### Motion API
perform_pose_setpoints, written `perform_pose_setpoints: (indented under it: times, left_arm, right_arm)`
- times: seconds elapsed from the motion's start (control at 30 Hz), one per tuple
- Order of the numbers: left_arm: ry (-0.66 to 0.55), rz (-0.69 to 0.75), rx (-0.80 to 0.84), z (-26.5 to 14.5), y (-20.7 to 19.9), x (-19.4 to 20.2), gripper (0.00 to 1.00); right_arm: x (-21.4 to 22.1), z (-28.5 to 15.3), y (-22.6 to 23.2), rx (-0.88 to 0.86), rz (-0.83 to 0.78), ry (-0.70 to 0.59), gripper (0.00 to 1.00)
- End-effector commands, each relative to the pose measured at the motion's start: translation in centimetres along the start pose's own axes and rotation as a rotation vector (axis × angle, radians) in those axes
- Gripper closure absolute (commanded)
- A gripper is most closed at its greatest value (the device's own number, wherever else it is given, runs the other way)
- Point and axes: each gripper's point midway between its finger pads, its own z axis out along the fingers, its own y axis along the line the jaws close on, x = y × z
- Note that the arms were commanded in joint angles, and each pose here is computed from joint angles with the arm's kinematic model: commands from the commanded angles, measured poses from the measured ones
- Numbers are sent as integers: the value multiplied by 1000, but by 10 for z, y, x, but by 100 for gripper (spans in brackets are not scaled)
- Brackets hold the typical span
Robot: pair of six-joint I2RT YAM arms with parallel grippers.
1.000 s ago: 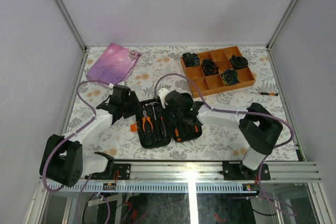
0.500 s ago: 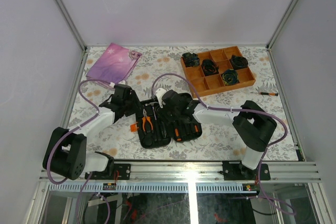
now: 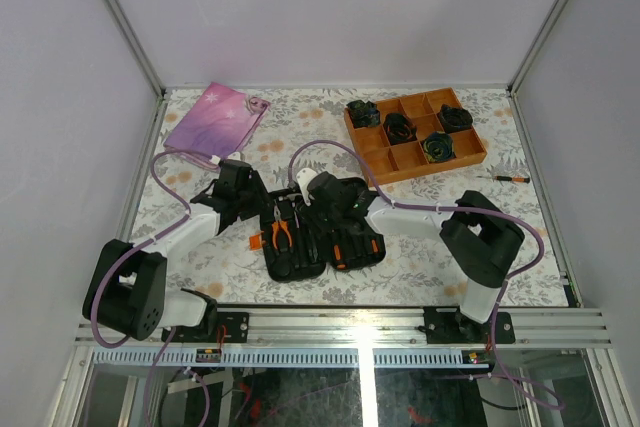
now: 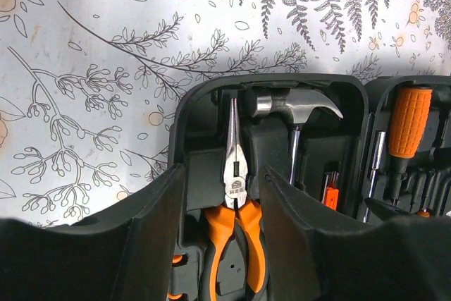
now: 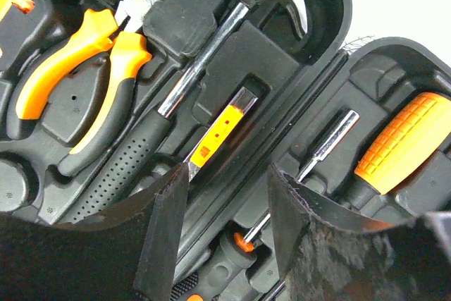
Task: Sort the tools into containers
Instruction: Adjust the utility knife in the storage box.
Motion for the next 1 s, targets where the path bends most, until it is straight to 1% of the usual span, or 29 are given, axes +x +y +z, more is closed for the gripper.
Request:
perform_pose_setpoints:
  times: [0.0, 0.17, 0.33, 0.97]
  left_arm:
    - [21, 15, 0, 5, 4, 11, 55]
    - [20, 19, 1, 5, 3, 11, 55]
    - [20, 19, 3, 5, 2, 10, 55]
    - [17, 23, 10, 3, 1, 9, 55]
  right_arm:
    - [-19, 0, -7, 48, -10, -40, 46]
    - [-17, 2, -8, 66, -24, -31, 48]
    - [-17, 5, -9, 82, -31, -28, 47]
    - [-17, 11, -12, 114, 35, -39, 46]
